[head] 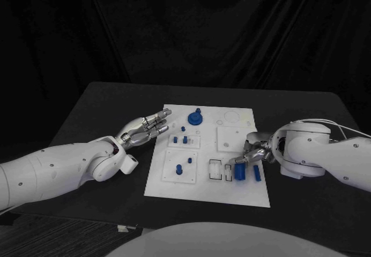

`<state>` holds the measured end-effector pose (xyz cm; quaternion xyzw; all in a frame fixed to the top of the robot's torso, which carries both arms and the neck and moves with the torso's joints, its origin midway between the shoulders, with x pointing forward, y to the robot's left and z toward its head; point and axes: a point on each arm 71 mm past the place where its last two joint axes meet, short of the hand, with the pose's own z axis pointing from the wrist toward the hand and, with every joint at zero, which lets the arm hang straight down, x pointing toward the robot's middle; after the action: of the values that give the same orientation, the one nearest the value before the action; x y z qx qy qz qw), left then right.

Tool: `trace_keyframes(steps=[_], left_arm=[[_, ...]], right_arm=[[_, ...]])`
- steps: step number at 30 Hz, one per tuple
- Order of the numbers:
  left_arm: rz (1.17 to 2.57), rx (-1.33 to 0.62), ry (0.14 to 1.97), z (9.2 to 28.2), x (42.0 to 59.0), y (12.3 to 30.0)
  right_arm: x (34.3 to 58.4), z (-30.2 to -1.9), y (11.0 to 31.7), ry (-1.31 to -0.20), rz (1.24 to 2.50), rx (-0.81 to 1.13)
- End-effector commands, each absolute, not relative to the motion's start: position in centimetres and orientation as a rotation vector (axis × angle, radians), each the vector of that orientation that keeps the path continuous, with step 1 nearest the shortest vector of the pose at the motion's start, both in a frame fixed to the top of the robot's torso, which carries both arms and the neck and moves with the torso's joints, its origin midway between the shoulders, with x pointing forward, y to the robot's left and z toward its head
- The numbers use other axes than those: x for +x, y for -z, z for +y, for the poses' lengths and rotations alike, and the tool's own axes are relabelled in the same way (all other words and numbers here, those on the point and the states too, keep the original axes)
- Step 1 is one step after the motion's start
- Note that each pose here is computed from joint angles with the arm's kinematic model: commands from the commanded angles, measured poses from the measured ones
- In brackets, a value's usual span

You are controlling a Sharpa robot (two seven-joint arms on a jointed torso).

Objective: Assemble the parts on the task board

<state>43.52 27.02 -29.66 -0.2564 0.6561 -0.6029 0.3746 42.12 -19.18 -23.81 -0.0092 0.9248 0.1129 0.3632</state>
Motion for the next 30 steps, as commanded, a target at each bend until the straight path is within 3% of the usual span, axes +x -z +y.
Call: trace_keyframes(steps=[1, 12, 30], left_arm=[[1.566, -0.588, 1.654, 26.7, 43.3, 28.8], [1.575, -0.591, 1.656, 26.7, 43.4, 29.0], [1.588, -0.597, 1.661, 26.6, 43.4, 29.2]], right_arm=[[42.2, -18.9, 23.3, -0.361, 2.386, 0.091], [42.5, -17.5, 22.9, -0.435, 2.439, 0.16], [43.1, -14.2, 23.5, -0.46, 2.488, 0.085]])
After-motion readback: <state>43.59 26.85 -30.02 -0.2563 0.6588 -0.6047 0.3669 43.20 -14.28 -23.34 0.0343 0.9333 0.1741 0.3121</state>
